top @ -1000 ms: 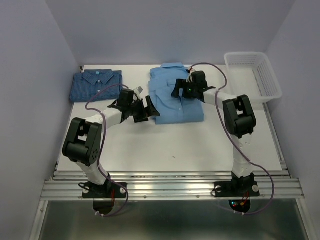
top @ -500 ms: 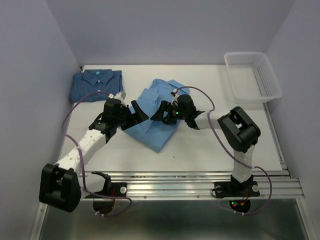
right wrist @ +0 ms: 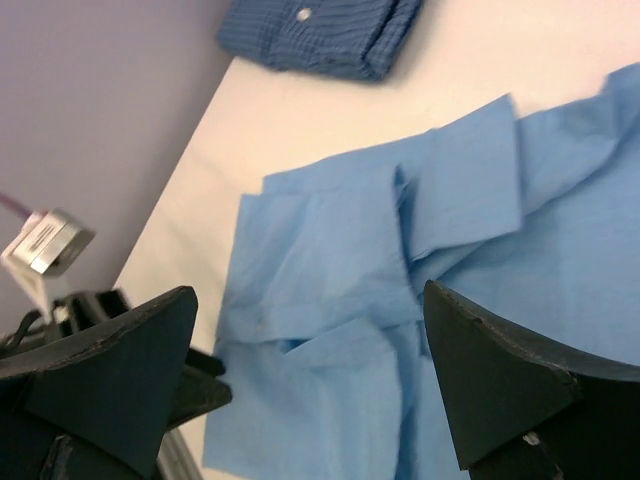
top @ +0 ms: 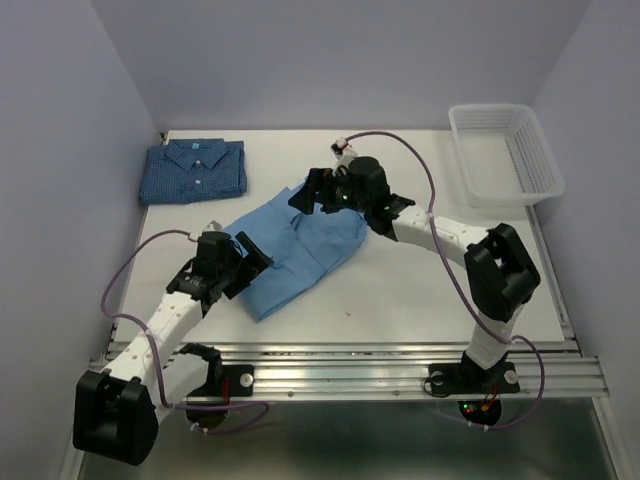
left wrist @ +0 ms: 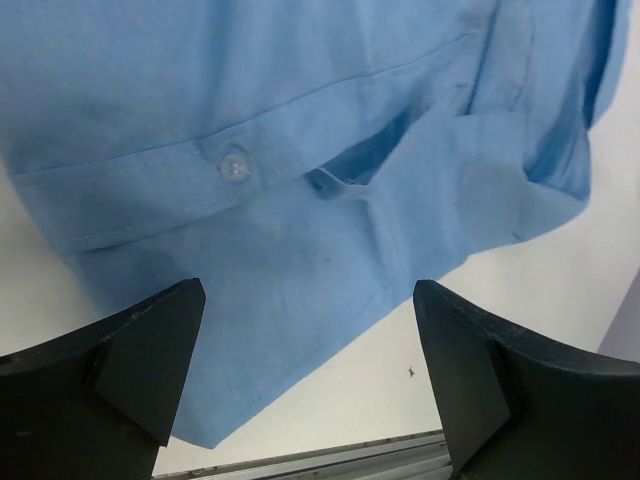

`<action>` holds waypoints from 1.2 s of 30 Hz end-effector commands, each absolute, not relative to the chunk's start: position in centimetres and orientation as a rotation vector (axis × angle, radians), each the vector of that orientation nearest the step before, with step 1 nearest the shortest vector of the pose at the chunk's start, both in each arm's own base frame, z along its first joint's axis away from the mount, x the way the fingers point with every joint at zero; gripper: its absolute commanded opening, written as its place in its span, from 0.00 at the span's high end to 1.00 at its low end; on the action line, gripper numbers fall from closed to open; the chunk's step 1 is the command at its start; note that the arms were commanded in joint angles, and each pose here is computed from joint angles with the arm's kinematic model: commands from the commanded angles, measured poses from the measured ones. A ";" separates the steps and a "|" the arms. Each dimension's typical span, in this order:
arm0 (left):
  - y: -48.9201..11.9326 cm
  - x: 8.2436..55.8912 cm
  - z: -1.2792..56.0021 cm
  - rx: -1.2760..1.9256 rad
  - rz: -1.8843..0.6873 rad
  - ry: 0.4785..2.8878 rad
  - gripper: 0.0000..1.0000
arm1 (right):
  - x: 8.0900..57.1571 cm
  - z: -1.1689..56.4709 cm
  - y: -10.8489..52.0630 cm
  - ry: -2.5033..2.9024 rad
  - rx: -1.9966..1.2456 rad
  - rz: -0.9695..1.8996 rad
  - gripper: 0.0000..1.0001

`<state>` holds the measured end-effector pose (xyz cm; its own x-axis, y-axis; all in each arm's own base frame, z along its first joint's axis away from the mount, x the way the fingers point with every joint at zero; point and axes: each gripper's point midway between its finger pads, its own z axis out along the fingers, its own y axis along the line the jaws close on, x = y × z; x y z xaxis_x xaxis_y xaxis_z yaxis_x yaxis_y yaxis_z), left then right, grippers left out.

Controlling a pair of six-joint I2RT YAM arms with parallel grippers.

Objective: Fold and stack the long sleeve shirts
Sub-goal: Fold the shirt

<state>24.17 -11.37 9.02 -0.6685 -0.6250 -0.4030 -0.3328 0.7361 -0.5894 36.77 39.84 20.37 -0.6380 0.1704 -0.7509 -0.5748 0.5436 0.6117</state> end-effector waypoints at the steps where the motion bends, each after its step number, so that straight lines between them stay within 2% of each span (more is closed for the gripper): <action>1: -9.9 25.6 9.4 -0.832 -0.580 2.266 0.01 | 41.1 17.1 37.5 2.073 -0.261 0.937 0.00; 3: -8.7 25.8 9.0 -0.877 -0.518 2.265 0.01 | 43.4 16.6 38.2 2.096 -0.251 0.910 0.00; 5: -7.9 25.7 8.5 -0.906 -0.484 2.277 0.01 | 44.7 14.7 39.0 2.153 -0.271 0.869 0.05; 10: -4.2 26.1 8.4 -0.985 -0.345 2.243 0.01 | 45.9 10.3 39.0 2.265 -0.235 0.787 0.11; 12: -3.8 26.3 8.7 -0.988 -0.346 2.227 0.01 | 46.2 9.9 39.0 2.266 -0.227 0.777 0.17; 13: -3.6 26.3 8.8 -0.995 -0.342 2.223 0.01 | 46.3 9.5 39.2 2.272 -0.230 0.780 0.30; 15: -3.2 26.2 8.5 -1.006 -0.331 2.225 0.01 | 46.3 9.6 39.7 2.272 -0.237 0.807 0.45; 16: -3.1 26.0 8.1 -1.012 -0.327 2.230 0.01 | 46.3 9.4 39.8 2.275 -0.239 0.814 0.58; 18: -2.8 25.9 7.7 -1.026 -0.329 2.235 0.01 | 46.3 9.5 40.0 2.262 -0.237 0.831 0.64; 20: -3.3 26.0 7.5 -1.016 -0.376 2.238 0.01 | 46.3 9.4 40.1 2.260 -0.230 0.840 0.64; 22: -3.6 26.2 7.4 -1.014 -0.406 2.232 0.01 | 46.2 9.6 40.4 2.252 -0.238 0.870 0.55; 36: -4.0 26.4 6.4 -1.047 -0.438 2.226 0.01 | 47.1 9.4 41.6 2.233 -0.229 0.913 0.55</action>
